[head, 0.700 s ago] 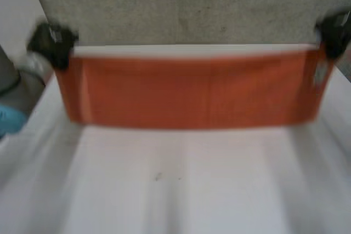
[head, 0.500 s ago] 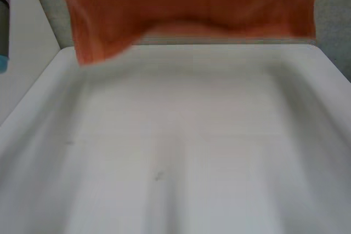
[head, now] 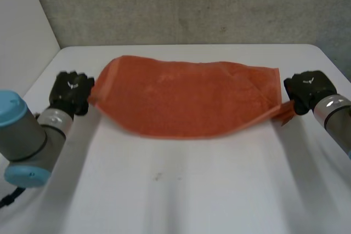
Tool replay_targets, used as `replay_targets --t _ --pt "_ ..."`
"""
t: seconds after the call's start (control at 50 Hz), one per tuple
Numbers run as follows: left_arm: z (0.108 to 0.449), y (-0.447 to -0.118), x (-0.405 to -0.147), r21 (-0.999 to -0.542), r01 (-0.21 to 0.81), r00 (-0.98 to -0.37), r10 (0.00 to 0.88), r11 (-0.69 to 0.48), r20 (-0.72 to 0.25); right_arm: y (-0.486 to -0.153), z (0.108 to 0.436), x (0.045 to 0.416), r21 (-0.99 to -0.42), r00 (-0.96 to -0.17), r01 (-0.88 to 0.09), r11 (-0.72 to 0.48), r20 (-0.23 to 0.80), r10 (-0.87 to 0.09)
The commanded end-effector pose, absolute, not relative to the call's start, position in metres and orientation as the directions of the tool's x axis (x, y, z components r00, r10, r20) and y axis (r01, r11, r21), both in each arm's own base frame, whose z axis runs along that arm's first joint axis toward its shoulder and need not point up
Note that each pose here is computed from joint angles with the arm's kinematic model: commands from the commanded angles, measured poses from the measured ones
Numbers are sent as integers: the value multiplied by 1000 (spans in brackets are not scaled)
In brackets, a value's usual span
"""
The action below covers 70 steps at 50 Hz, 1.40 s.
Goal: Fold the laundry
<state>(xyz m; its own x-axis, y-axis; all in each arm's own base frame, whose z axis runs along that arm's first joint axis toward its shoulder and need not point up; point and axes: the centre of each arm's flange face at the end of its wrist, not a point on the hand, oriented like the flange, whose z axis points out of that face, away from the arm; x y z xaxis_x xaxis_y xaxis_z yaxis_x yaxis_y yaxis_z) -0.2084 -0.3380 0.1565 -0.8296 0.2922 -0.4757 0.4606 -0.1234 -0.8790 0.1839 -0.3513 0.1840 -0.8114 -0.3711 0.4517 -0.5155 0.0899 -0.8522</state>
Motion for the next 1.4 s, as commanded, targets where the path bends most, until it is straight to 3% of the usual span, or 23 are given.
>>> replay_targets --t 0.02,0.04,0.08,0.1,0.12,0.14,0.16,0.22,0.24,0.3,0.34,0.4,0.48,0.62,0.78,0.84,0.86,0.96,1.16,1.24,1.26,1.34,1.4 --pt "137 -311 -188 -864 504 -822 320 26 -470 -330 182 176 -759 -744 -621 195 493 -451" --pt "140 -309 -183 -858 512 -821 319 44 -474 -326 184 173 -741 -731 -639 208 500 -465" --pt "147 -297 -169 -827 551 -807 322 107 -496 -309 190 157 -639 -668 -718 275 521 -532" --pt "149 -287 -163 -797 583 -789 344 156 -510 -303 192 153 -609 -649 -738 292 521 -554" --pt "149 -287 -163 -797 583 -788 344 156 -510 -297 193 149 -578 -630 -757 304 523 -575" --pt "150 -280 -161 -779 601 -776 364 179 -515 -297 193 149 -578 -630 -757 304 523 -575" --pt "152 -268 -157 -738 636 -751 403 225 -523 -281 197 138 -497 -576 -804 325 520 -631" --pt "159 -242 -154 -653 696 -697 499 298 -515 -272 198 131 -448 -546 -828 336 515 -660" --pt "162 -231 -154 -620 714 -679 540 326 -498 -265 198 124 -396 -506 -856 331 517 -690" --pt "166 -226 -154 -605 723 -668 559 333 -491 -264 199 121 -377 -480 -872 312 535 -695" --pt "172 -231 -157 -626 722 -663 556 295 -502 -265 199 121 -377 -480 -872 311 539 -692" --pt "177 -242 -163 -657 718 -657 538 231 -528 -271 199 121 -393 -486 -869 302 558 -672" --pt "177 -266 -171 -696 705 -661 485 138 -573 -303 196 123 -490 -559 -825 283 627 -543" --pt "172 -304 -198 -733 681 -661 432 2 -613 -342 177 153 -592 -607 -781 198 645 -464" --pt "157 -364 -222 -734 670 -670 335 -115 -663 -393 175 165 -639 -637 -763 101 714 -290" --pt "148 -391 -232 -732 665 -674 304 -146 -673 -402 175 172 -646 -637 -761 66 723 -268" --pt "146 -396 -234 -732 664 -675 300 -151 -674 -419 174 185 -653 -635 -757 2 736 -235" --pt "138 -421 -240 -731 655 -680 273 -191 -680 -440 162 193 -655 -636 -755 -36 744 -205" --pt "126 -420 -257 -721 613 -664 284 -323 -692 -455 141 207 -661 -648 -749 -29 742 -172" --pt "139 -414 -264 -709 588 -672 253 -388 -696 -453 144 203 -728 -719 -686 7 676 -162" --pt "143 -414 -264 -706 587 -676 241 -396 -697 -452 151 201 -763 -756 -646 15 636 -156" --pt "155 -400 -259 -710 585 -680 241 -391 -693 -445 173 197 -810 -802 -587 7 580 -139" --pt "162 -385 -256 -716 586 -679 253 -380 -690 -421 199 196 -865 -852 -502 -2 495 -171"
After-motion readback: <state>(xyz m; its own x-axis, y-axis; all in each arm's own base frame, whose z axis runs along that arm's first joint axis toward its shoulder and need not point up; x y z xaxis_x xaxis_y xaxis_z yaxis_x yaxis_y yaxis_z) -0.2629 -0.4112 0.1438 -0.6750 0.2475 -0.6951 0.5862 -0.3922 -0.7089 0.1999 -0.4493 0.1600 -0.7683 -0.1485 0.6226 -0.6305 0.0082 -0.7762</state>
